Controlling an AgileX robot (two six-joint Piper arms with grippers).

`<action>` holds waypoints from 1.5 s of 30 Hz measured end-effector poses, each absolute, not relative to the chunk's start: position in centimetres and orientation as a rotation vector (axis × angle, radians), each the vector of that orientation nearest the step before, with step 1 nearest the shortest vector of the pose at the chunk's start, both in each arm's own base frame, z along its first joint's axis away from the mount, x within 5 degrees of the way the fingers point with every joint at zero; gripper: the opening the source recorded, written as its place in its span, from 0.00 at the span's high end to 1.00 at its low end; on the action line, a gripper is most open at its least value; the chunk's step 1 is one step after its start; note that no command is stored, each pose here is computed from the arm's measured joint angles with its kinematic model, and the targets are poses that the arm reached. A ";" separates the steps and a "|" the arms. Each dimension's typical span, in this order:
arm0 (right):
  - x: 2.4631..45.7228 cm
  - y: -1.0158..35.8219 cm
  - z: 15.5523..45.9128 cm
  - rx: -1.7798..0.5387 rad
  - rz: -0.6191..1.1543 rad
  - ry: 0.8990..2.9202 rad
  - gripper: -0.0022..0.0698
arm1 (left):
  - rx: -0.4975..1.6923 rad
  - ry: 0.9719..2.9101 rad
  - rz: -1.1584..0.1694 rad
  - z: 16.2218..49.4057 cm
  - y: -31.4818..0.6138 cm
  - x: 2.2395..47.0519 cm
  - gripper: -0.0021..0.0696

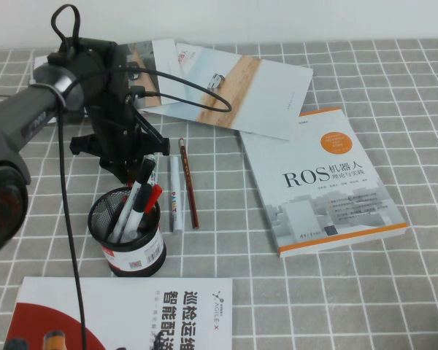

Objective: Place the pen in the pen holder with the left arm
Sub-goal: Pick up the pen on the table, then place the pen onto the pen holder

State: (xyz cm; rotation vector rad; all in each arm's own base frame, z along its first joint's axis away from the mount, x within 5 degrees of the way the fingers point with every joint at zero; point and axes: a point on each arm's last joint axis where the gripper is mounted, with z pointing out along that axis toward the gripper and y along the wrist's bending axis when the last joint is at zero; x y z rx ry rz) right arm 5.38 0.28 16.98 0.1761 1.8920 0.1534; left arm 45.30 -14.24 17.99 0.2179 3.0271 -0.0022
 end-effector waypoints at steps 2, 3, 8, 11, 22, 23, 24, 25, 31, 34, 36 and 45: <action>5.4 0.3 17.0 0.176 0.153 1.892 0.99 | 0.232 3.026 -0.001 18.0 -14.2 45.3 0.84; 5.4 0.3 17.0 0.176 0.153 1.892 0.99 | 0.237 3.026 -0.001 18.0 -14.2 45.3 0.84; 5.4 0.3 17.0 0.176 0.153 1.892 0.99 | 0.292 3.021 0.002 18.0 -14.2 45.3 0.84; 5.4 0.3 17.0 0.176 0.153 1.892 0.99 | 0.319 3.007 0.000 18.2 -14.3 45.3 0.84; 5.4 0.3 17.0 0.176 0.153 1.892 0.99 | 0.352 2.727 0.007 27.3 -13.9 45.6 0.84; 5.4 0.3 17.0 0.176 0.153 1.892 0.99 | 0.352 2.705 0.015 28.2 -13.7 45.4 0.84; 5.4 0.3 17.0 0.176 0.153 1.892 0.99 | 0.353 2.681 0.019 29.2 -13.6 45.2 0.84; 5.4 0.3 17.0 0.176 0.153 1.892 0.99 | 0.349 2.660 0.019 30.1 -13.5 44.9 0.84; 5.4 0.3 17.0 0.176 0.153 1.892 0.99 | 0.335 2.556 -0.008 35.4 -12.7 42.5 0.84; 5.4 0.3 17.0 0.176 0.153 1.892 0.99 | 0.325 2.489 -0.025 38.3 -12.2 40.8 0.84; 5.4 0.3 17.0 0.176 0.153 1.892 0.99 | 0.319 2.435 -0.040 39.8 -11.8 39.5 0.84; 5.4 0.3 17.0 0.176 0.153 1.892 0.99 | 0.336 2.253 -0.104 39.7 -9.6 30.4 0.84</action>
